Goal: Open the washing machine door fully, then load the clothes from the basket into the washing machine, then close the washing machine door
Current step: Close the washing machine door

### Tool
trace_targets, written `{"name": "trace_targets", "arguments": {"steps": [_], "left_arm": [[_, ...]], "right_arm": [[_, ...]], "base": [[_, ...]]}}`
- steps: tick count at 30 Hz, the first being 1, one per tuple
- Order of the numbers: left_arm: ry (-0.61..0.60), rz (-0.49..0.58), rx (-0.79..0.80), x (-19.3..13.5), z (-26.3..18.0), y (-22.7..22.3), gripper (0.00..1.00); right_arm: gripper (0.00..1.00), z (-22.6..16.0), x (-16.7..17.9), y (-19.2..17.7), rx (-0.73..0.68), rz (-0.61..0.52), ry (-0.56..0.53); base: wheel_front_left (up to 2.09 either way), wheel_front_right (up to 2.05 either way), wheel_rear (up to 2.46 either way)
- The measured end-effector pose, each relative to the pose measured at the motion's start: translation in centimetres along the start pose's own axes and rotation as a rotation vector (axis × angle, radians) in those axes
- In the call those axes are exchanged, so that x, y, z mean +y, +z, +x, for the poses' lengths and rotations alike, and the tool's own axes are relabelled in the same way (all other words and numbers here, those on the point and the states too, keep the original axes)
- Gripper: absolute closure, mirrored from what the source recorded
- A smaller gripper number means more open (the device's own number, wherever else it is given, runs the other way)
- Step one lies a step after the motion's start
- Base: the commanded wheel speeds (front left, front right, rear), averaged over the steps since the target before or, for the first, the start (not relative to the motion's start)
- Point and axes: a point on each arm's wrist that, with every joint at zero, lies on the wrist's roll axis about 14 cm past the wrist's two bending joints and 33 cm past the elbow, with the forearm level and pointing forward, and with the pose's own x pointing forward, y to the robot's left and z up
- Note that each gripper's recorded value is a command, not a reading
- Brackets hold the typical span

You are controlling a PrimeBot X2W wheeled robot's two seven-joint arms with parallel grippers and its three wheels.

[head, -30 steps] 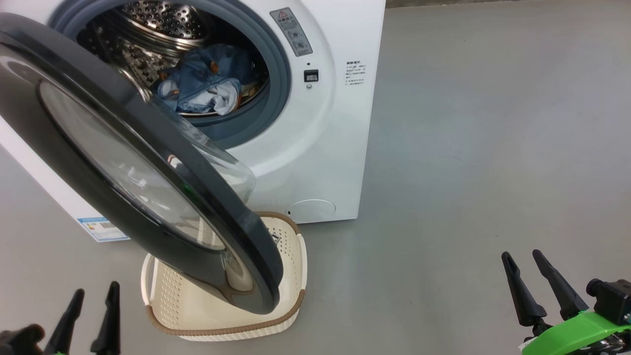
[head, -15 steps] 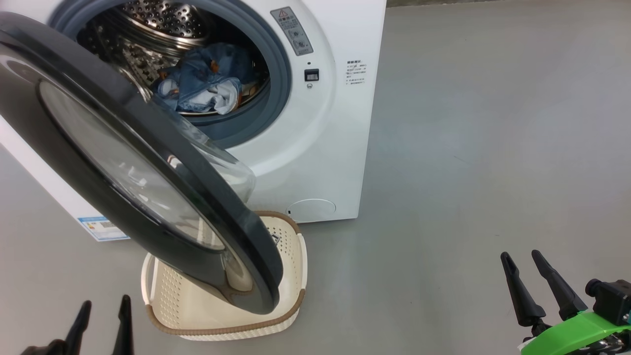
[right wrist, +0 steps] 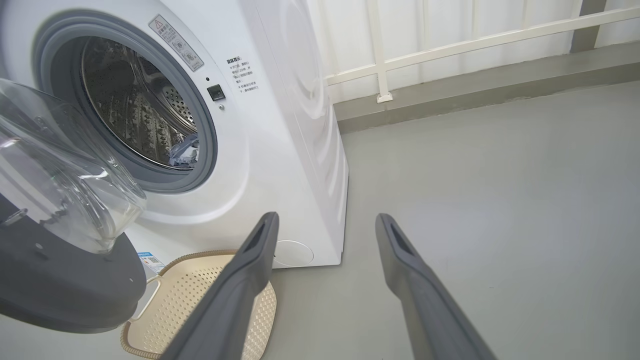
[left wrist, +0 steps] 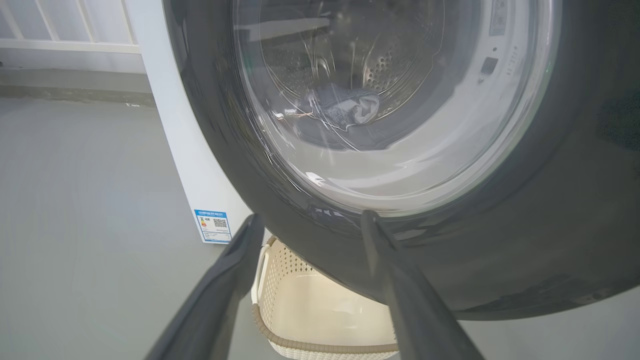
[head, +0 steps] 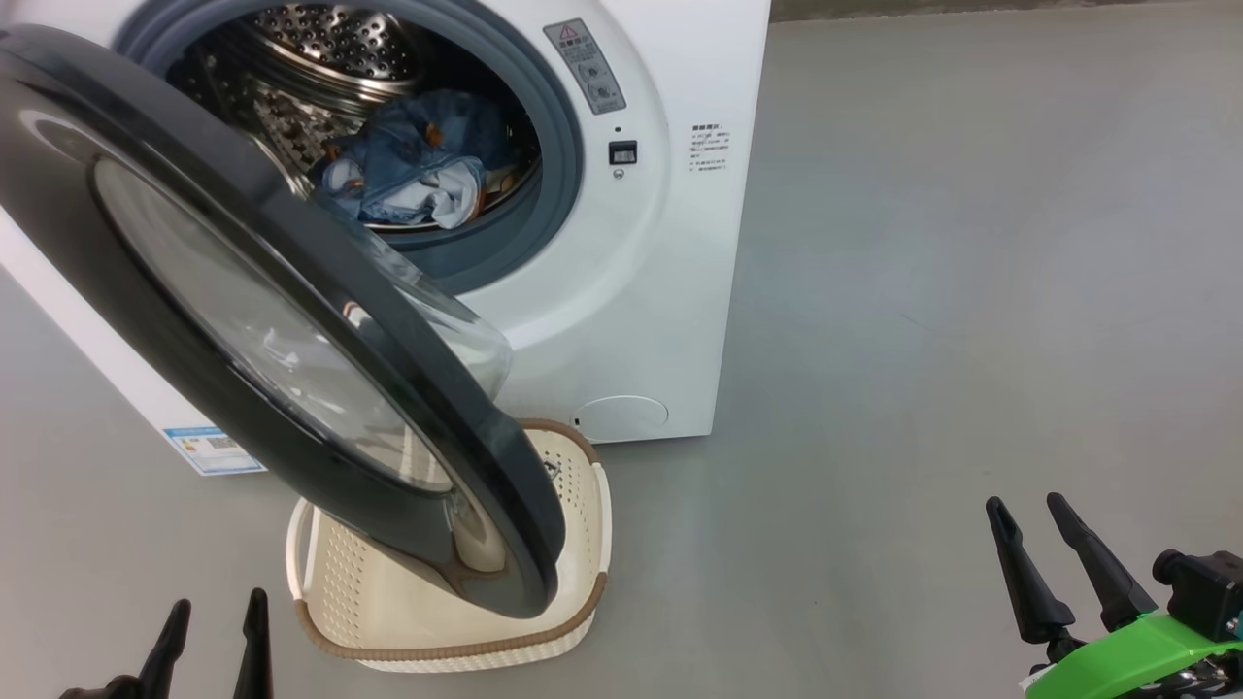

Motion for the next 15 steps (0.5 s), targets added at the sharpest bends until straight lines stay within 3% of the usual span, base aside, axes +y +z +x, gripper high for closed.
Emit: {"name": "trace_targets", "arguments": {"steps": [7,8,9,10,12,13,15], "left_arm": [[0.007,-0.002,-0.009,0.1,-0.4,0.2,0.0],[0.009,-0.003,-0.012,0.1,-0.4,0.3,0.0],[0.01,-0.004,-0.015,0.2,-0.5,0.4,0.0],[0.012,-0.005,-0.018,0.2,-0.6,0.5,0.0],[0.014,-0.006,-0.022,0.2,-0.8,0.6,0.0],[0.014,-0.007,-0.024,0.2,-0.9,0.6,0.0],[0.016,-0.01,-0.028,0.2,-1.2,0.7,0.0]], "right_arm": [[0.0,0.2,0.4,0.2,-0.004,-0.002,0.014],[0.05,0.2,0.5,0.2,-0.004,-0.002,0.016],[0.21,0.2,0.6,0.2,-0.004,-0.002,0.019],[0.52,0.2,0.7,0.1,-0.002,-0.002,0.022],[0.92,0.0,1.0,-0.2,0.007,-0.002,0.029],[1.0,0.1,1.2,-0.4,0.011,-0.002,0.037],[1.0,0.3,2.0,-0.6,0.017,-0.001,0.061]], "base": [[0.0,0.0,0.0],[0.0,0.0,0.0],[0.0,0.0,0.0],[0.0,0.0,0.0],[0.0,0.0,0.0],[0.0,0.0,0.0],[0.0,0.0,0.0]]}}
